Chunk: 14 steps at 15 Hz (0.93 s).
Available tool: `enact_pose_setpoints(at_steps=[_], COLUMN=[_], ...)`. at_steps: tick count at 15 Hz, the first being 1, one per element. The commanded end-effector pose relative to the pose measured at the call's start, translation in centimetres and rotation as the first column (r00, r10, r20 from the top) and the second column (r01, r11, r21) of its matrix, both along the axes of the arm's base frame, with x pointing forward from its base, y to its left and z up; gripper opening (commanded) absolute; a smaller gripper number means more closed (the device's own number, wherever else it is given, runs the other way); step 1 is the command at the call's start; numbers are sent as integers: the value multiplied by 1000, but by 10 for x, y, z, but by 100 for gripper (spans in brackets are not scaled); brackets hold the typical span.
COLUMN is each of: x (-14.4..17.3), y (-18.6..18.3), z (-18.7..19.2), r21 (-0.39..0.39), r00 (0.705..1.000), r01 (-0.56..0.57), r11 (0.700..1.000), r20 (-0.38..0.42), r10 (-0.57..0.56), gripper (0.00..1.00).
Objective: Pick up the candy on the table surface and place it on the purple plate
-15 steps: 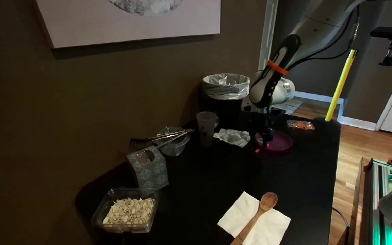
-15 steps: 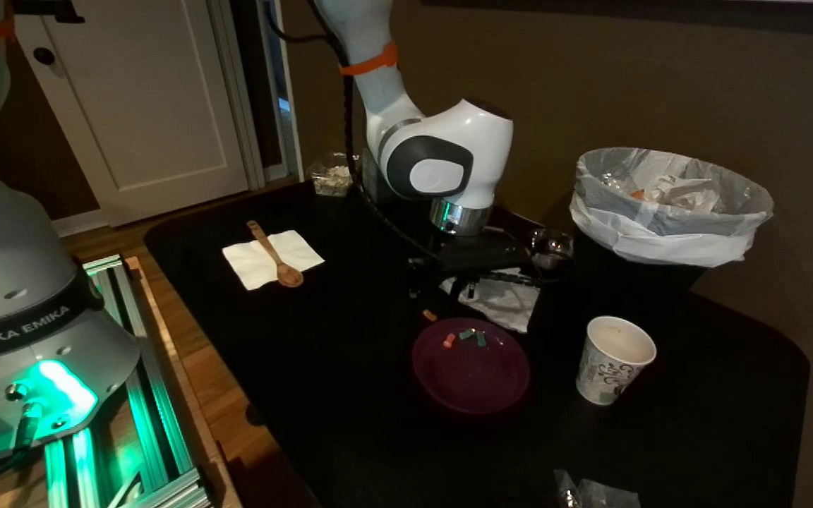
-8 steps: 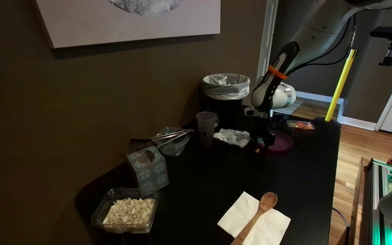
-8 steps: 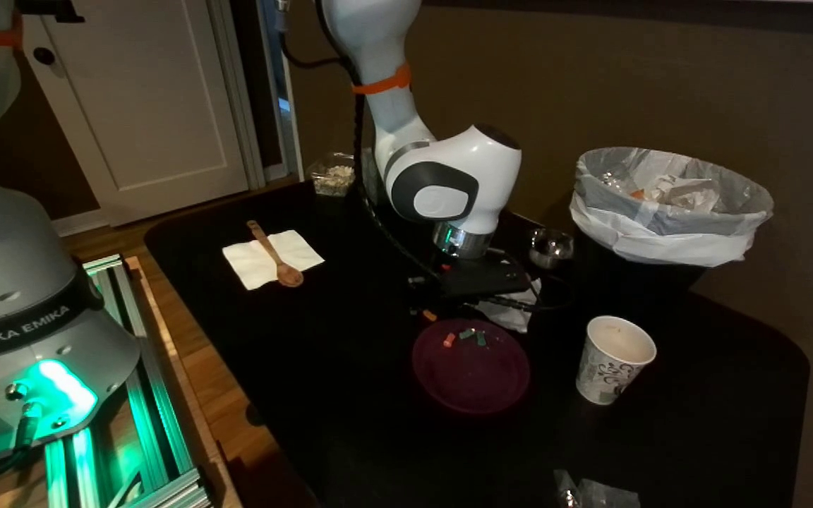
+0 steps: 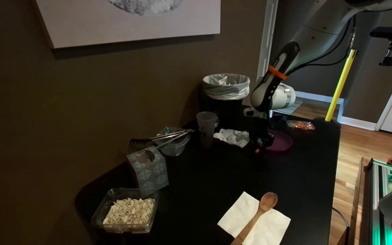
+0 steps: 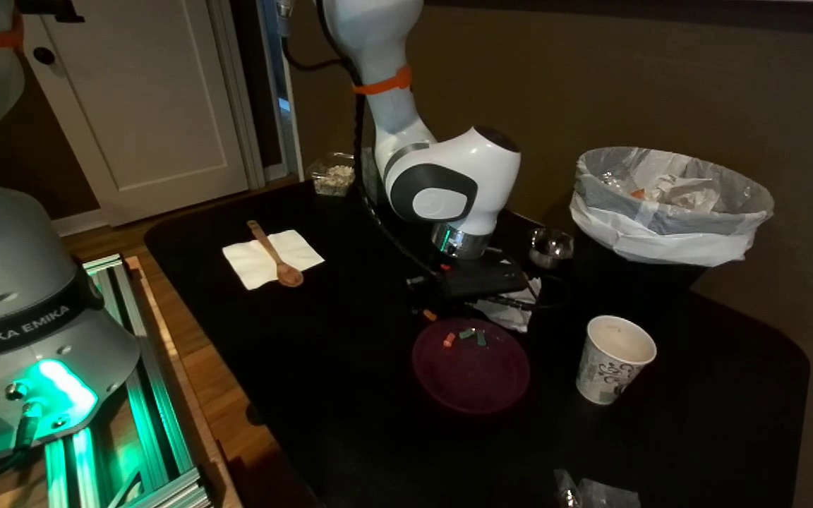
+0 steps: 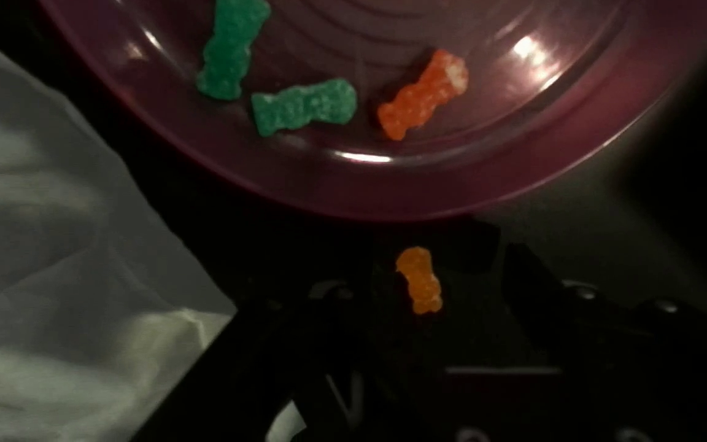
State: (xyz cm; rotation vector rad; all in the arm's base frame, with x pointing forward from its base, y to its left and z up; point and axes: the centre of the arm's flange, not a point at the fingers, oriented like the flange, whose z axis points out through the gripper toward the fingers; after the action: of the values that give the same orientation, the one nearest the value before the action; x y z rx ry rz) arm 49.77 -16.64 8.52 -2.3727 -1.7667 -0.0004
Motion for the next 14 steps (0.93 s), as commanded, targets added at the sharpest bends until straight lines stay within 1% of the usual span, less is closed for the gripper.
enact_pose_setpoints(at_steps=[1,2,4,6,7,8,9,10,12,13,14], x=[-2,-2,-2,-2,-2,-2,-2,-2,-2,-2,-1], y=[4,5,6,6,6,6,6,5,7,7,8], z=[-12,-12,-13,-13,-13,-14,-14,-14,-14,-14,-13], r21=[19,19,17,18,19,22,23,25,28,30,30], r00=[1000,1000,1000,1000,1000,1000,1000,1000,1000,1000,999], r01=[-17,-19,-21,-20,-21,-21,-21,-23,-27,-28,-29], r11=[1000,1000,1000,1000,1000,1000,1000,999,999,999,999], r20=[3,5,5,6,6,7,9,10,12,13,16], r10=[17,19,21,20,21,21,21,22,27,28,28], gripper=[53,50,50,52,49,41,25,24,7,1,0])
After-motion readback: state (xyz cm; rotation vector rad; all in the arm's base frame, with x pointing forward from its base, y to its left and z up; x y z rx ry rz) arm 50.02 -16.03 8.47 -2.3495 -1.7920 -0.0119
